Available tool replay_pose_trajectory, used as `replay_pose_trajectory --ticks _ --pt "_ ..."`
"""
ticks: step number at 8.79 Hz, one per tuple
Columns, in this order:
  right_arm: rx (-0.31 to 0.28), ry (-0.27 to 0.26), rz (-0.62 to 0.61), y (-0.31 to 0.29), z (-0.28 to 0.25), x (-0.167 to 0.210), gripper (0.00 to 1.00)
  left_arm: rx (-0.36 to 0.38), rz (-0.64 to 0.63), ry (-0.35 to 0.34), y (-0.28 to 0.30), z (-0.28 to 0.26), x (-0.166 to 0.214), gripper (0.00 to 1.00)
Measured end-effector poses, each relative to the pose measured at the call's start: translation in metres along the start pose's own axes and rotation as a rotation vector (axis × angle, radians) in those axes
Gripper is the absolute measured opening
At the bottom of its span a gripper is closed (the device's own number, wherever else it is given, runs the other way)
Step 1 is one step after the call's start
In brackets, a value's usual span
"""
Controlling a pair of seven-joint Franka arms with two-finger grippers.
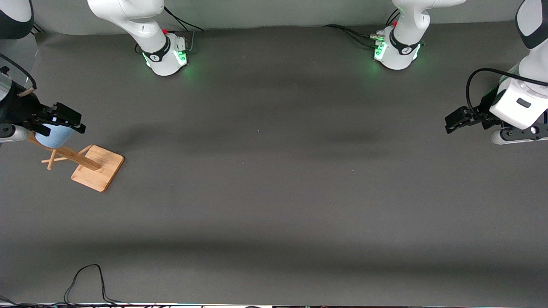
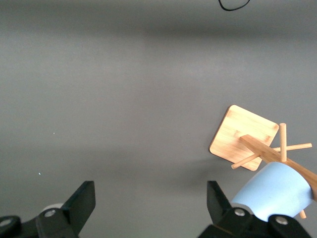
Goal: Rotate and upright cup with both arms
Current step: 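Grasp the light blue cup on the wooden stand with the right gripper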
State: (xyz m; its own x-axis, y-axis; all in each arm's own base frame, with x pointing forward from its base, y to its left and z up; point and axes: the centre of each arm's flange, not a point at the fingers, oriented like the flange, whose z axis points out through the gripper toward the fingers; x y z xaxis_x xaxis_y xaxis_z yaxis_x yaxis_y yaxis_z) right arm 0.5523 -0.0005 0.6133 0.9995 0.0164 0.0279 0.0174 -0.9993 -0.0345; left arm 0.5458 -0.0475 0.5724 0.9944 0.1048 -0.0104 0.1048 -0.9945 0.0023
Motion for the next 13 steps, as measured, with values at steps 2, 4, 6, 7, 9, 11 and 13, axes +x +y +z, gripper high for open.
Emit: replay_pose_trajectory --ticks 2,4,6,7,9,11,13 --pt "0.000 -0.005 0.001 0.000 0.001 0.000 1.00 0.000 0.000 0.000 0.000 0.000 0.000 1.00" --pt "0.001 -0.051 0.001 0.000 0.009 -0.001 1.00 0.000 0.000 0.000 0.000 0.000 0.000 1.00" --pt "0.009 -0.063 0.000 -0.002 0.010 -0.003 1.00 0.000 0.001 -0.001 0.000 0.000 0.000 1.00" --pt "0.027 -0.074 0.002 -0.004 0.012 -0.003 1.00 0.001 0.001 -0.001 0.000 0.000 0.000 1.00" --pt "0.046 -0.092 0.012 -0.003 0.017 -0.003 1.00 0.001 0.001 -0.002 0.000 0.000 0.000 1.00" --pt "0.047 -0.106 0.031 0.004 0.025 0.001 1.00 0.001 0.001 -0.002 0.000 0.000 0.000 1.00" --pt "0.046 -0.120 0.040 0.009 0.033 0.004 1.00 0.001 0.001 -0.003 0.000 0.000 0.000 1.00"
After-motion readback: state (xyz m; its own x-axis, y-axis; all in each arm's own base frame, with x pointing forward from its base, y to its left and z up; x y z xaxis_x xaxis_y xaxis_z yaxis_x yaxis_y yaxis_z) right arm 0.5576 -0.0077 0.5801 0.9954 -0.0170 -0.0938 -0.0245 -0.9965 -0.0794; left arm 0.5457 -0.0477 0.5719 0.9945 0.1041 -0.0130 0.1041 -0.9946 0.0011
